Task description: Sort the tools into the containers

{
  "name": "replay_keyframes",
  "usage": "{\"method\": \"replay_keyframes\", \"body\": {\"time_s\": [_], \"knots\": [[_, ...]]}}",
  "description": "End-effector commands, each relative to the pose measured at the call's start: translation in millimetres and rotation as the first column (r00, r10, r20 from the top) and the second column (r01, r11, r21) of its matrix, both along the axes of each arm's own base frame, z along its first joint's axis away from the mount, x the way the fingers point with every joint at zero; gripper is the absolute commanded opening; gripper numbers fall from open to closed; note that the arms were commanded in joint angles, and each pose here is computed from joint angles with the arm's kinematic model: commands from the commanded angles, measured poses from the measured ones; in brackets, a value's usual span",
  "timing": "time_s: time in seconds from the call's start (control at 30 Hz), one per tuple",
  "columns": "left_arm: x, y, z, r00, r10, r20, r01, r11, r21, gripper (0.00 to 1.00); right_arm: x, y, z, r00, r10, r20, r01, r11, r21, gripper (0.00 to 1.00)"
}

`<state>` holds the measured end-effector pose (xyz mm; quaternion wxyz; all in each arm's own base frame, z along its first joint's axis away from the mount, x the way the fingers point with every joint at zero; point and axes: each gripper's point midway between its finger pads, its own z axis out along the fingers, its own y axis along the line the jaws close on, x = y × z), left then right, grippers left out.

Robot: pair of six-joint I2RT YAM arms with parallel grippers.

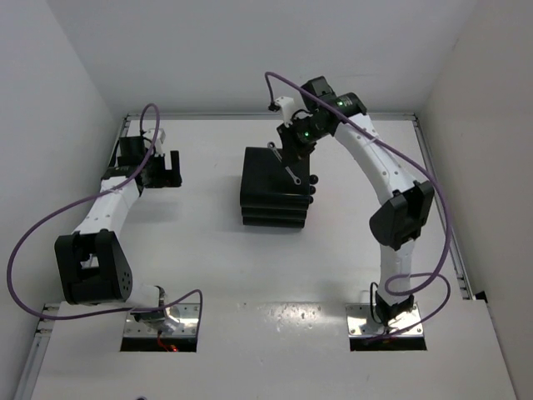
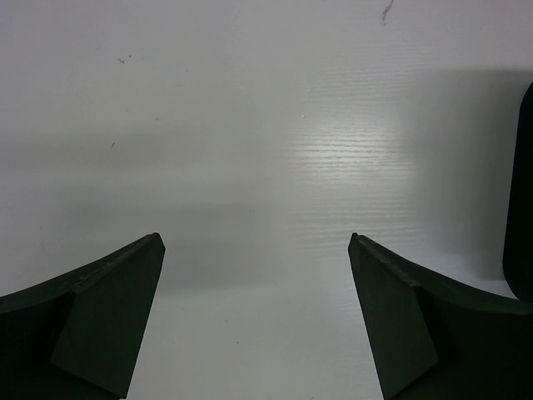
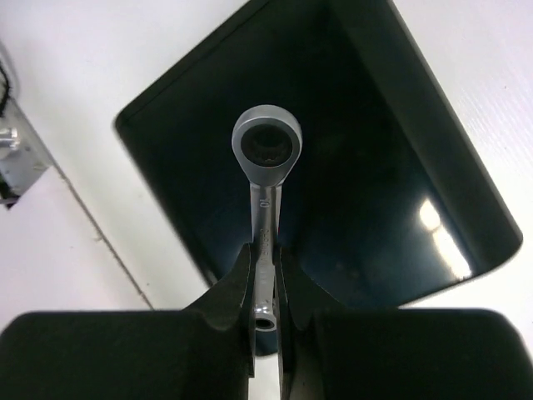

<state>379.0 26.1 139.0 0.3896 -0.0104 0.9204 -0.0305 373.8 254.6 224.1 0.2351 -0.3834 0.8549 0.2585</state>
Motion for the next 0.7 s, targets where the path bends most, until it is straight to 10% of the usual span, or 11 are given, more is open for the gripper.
{"method": "replay_keyframes", "body": {"time_s": [0.0,0.5,0.67], "knots": [[3.1,6.1,4.5,0.999,0.025,0.024,-0.025,1.0,0.0,1.0,18.4,8.2,-4.5,0.998,-0.01,0.063,0.013,0.999,-0.038,0.0],[5.8,3.3,-3.9,1.0,0.012,0.008,-0.012,1.0,-0.015,1.0,24.4,16.2,-42.4,0.997,0.042,0.068,-0.03,0.986,-0.167,0.0],[5.8,3.3,-3.9,1.0,0.012,0.008,-0.012,1.0,-0.015,1.0,21.9,19.8,-42.4,0.996,0.051,0.068,-0.04,0.985,-0.167,0.3]]}}
